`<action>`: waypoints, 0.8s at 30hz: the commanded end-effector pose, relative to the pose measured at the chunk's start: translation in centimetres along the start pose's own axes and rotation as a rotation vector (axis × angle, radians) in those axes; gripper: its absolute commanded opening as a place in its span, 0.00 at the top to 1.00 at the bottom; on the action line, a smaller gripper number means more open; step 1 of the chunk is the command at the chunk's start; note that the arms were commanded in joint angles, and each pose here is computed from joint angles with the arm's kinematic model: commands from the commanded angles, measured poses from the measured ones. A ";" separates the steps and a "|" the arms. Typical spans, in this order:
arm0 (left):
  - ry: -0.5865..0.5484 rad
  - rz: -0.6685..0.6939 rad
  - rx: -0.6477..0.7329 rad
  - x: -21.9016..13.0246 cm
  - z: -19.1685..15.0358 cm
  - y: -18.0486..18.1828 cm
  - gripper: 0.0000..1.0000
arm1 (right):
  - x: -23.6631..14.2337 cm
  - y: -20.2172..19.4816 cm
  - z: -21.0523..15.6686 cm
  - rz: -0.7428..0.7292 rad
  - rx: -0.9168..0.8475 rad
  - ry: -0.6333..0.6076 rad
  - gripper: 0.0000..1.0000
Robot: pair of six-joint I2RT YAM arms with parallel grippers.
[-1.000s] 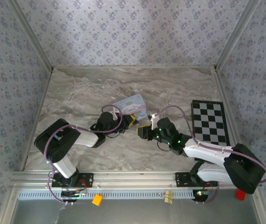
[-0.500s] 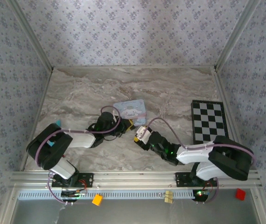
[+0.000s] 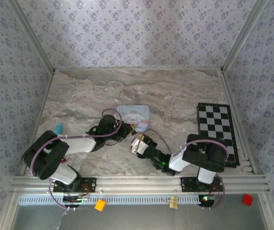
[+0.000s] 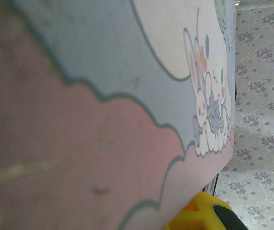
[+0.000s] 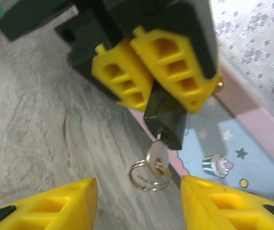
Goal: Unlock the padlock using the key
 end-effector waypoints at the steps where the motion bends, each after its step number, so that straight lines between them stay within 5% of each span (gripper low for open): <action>1: -0.027 -0.052 0.018 -0.6 0.5 -1.6 1.00 | 0.1 -1.1 1.3 -0.091 0.043 -0.039 0.52; 10: -0.027 -0.056 0.019 -0.7 0.6 -1.7 1.00 | 0.5 -0.6 0.8 -0.073 0.033 -0.020 0.67; 24: -0.027 -0.050 0.015 -0.7 0.5 -1.5 1.00 | 1.3 -0.7 1.3 -0.102 0.039 -0.024 0.73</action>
Point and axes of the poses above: each hand's point on the last joint's axis, 136 mm out from that joint toward the fingers, its own x axis out along the fingers, its own y axis along the line the jaws close on, z = x × y, the point moved 5 cm from there along -x, back along the fingers, and after that the axes turned 7 degrees about -x, right-handed, at the moved point
